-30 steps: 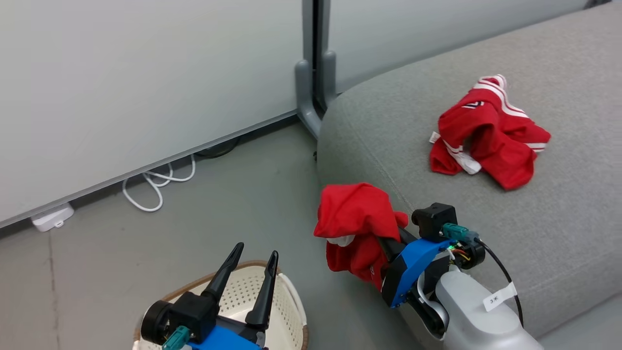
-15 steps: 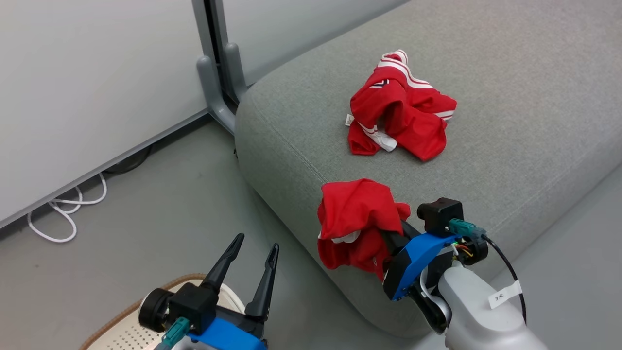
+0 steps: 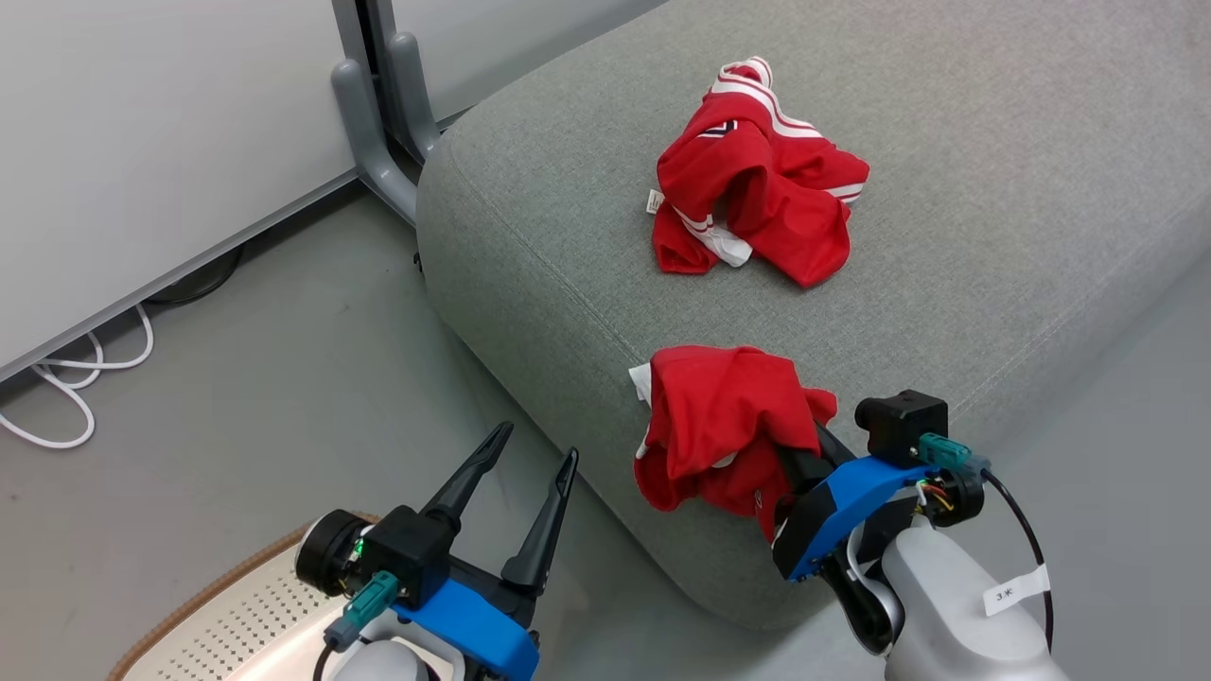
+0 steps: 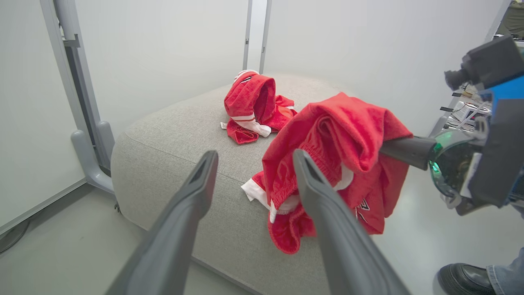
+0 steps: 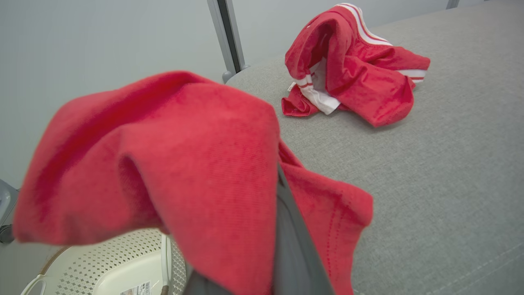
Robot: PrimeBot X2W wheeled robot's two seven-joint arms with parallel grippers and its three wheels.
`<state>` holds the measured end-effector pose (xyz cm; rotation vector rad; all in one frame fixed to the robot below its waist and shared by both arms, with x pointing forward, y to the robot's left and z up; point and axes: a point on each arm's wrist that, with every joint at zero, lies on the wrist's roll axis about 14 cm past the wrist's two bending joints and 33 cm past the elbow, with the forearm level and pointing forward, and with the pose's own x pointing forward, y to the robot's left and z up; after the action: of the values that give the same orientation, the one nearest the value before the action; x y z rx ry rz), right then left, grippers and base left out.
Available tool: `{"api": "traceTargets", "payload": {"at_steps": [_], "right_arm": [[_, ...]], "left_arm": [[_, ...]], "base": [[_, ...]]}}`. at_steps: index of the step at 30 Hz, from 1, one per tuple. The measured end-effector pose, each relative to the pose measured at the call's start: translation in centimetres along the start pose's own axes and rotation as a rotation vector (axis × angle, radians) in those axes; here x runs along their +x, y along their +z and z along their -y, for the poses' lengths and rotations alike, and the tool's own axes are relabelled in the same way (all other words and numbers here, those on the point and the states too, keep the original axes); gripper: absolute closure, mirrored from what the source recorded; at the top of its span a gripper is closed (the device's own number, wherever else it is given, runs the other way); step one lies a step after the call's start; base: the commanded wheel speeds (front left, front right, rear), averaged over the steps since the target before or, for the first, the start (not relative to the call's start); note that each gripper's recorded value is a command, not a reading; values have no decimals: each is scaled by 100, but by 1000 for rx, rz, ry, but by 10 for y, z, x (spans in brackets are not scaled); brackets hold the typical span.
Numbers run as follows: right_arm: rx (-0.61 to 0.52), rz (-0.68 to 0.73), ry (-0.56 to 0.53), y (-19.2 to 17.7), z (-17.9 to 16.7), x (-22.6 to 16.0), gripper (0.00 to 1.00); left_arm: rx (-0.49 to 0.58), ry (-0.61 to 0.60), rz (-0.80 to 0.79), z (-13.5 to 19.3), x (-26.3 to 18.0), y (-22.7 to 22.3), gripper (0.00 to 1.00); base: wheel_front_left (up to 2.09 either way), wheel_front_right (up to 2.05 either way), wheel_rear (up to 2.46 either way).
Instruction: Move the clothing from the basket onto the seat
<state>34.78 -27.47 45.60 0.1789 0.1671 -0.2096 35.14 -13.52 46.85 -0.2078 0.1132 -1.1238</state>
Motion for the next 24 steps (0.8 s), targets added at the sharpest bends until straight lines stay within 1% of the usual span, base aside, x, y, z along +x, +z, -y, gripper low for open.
{"api": "traceTargets", "payload": {"at_steps": [10,13,19,20,24], "right_arm": [[13,-1,-10,-2,2,1,100],[19,15,-17,5,4,6,100],[5,85,-40,38,14,26,100],[-11,113,-45,53,18,36,100],[-34,181,-79,91,37,55,100]], "left_arm": [[-12,-5,-1,-1,1,-2,0],[-13,0,0,-5,1,-3,0],[-7,5,-5,-14,-1,-8,0],[-6,8,-7,-19,-2,-11,0],[-13,19,-4,-31,-4,-16,0]], "base": [[0,0,0],[0,0,0],[0,0,0],[0,0,0],[0,0,0]]}}
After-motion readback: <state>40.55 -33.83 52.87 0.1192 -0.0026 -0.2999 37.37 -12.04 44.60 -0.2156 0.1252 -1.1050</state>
